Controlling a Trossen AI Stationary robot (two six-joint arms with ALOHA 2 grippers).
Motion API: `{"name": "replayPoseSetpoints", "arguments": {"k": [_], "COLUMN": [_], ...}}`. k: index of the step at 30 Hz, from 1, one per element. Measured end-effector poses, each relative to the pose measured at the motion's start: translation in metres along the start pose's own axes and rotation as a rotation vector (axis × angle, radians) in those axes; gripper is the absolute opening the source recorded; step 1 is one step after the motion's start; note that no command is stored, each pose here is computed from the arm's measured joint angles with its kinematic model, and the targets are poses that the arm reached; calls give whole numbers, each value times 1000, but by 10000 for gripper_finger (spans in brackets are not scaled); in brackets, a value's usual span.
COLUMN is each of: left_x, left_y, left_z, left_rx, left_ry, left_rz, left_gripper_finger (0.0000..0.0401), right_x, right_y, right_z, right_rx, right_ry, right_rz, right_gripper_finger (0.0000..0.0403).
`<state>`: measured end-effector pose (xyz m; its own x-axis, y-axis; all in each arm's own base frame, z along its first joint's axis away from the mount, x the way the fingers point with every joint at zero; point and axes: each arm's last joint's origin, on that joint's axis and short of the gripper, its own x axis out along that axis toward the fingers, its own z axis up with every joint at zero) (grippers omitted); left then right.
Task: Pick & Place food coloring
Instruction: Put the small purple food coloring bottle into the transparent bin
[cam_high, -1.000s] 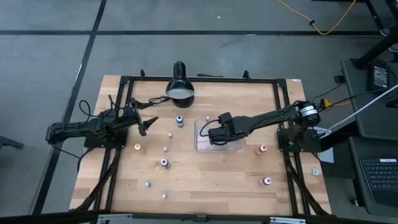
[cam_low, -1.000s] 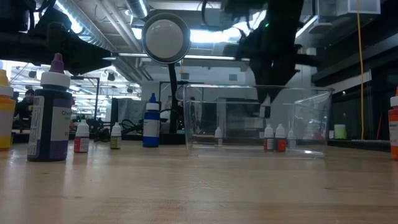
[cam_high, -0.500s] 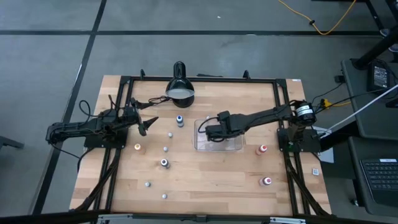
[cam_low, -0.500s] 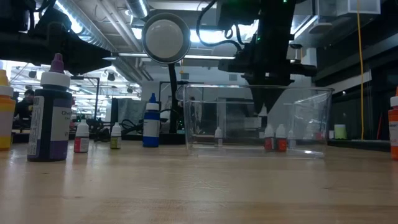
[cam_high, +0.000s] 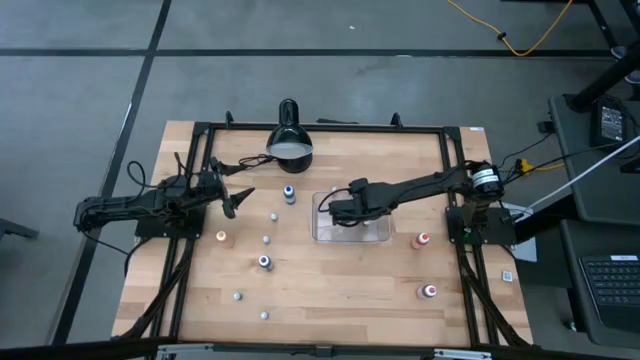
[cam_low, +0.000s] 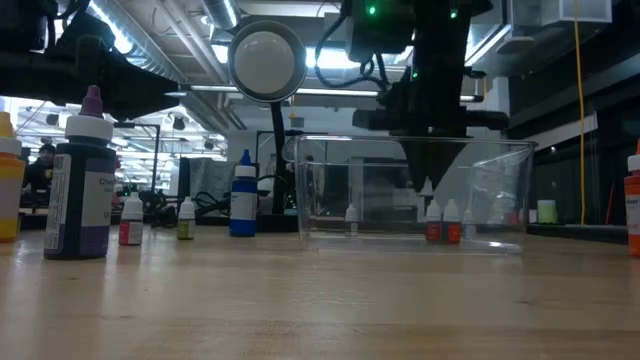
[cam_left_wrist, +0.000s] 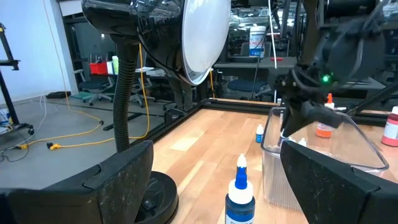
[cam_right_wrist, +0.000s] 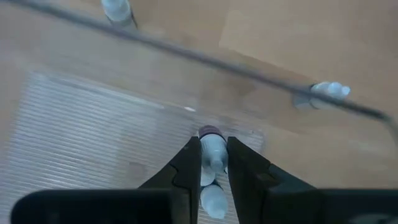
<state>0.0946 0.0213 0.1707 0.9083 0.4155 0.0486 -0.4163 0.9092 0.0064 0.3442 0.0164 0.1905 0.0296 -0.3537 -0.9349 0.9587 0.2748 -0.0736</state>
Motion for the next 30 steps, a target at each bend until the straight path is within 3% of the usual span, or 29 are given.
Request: {"name": "replayPoseSetpoints", "arguments": {"k": [12,30], "left_x": [0,0], "left_y": [0,0], "left_z": [0,0], "left_rx": [0,0], "left_ry": [0,0], "left_rz": [0,0], "left_gripper_finger": [347,347], "right_x": [16,25], "right_y": [2,-7], "right_z": [-1,3], "right_rx": [-22,3], "right_ry": [34,105], "right_rz": [-55,-105], "right_gripper_finger": [91,94]}}
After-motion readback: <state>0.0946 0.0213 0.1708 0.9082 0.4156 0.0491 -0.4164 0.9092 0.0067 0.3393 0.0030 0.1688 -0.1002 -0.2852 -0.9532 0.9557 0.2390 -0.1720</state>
